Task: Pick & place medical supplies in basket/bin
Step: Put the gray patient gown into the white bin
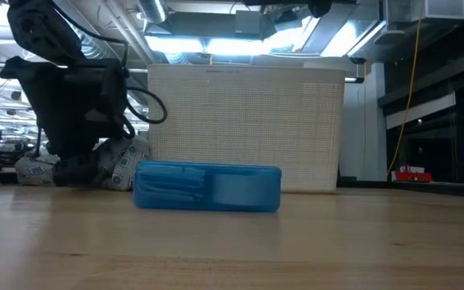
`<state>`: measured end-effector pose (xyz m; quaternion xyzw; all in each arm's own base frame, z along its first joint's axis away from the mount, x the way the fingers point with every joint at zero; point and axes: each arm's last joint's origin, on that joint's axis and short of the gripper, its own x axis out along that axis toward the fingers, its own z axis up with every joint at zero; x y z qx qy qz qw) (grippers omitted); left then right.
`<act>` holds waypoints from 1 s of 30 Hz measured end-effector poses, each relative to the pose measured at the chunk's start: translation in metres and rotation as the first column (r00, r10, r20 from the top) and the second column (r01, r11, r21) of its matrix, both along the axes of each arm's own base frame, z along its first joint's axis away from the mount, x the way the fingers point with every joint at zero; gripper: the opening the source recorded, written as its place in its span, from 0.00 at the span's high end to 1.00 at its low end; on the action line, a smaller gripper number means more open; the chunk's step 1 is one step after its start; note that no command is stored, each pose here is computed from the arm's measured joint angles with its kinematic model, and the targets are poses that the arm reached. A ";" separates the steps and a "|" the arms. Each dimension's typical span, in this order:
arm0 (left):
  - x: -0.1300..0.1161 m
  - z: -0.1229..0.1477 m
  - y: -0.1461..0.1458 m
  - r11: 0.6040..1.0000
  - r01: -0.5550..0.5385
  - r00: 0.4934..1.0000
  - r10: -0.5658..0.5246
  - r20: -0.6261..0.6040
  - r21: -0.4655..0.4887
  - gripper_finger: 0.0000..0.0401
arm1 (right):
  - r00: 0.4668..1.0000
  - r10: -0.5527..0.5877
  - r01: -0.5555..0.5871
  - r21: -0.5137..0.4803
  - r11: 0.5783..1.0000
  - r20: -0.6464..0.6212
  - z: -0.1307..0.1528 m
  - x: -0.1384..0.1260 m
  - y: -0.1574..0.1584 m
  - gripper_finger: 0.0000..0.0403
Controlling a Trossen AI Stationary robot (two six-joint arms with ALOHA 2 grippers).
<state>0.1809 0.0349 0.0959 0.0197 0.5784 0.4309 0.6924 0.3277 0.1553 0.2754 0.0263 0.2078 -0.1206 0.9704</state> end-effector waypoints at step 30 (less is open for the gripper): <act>-0.056 0.107 -0.029 0.976 -0.021 0.800 -0.114 0.589 0.217 0.99 | 1.000 0.000 0.000 -0.001 1.000 -0.001 0.000 0.000 0.000 0.46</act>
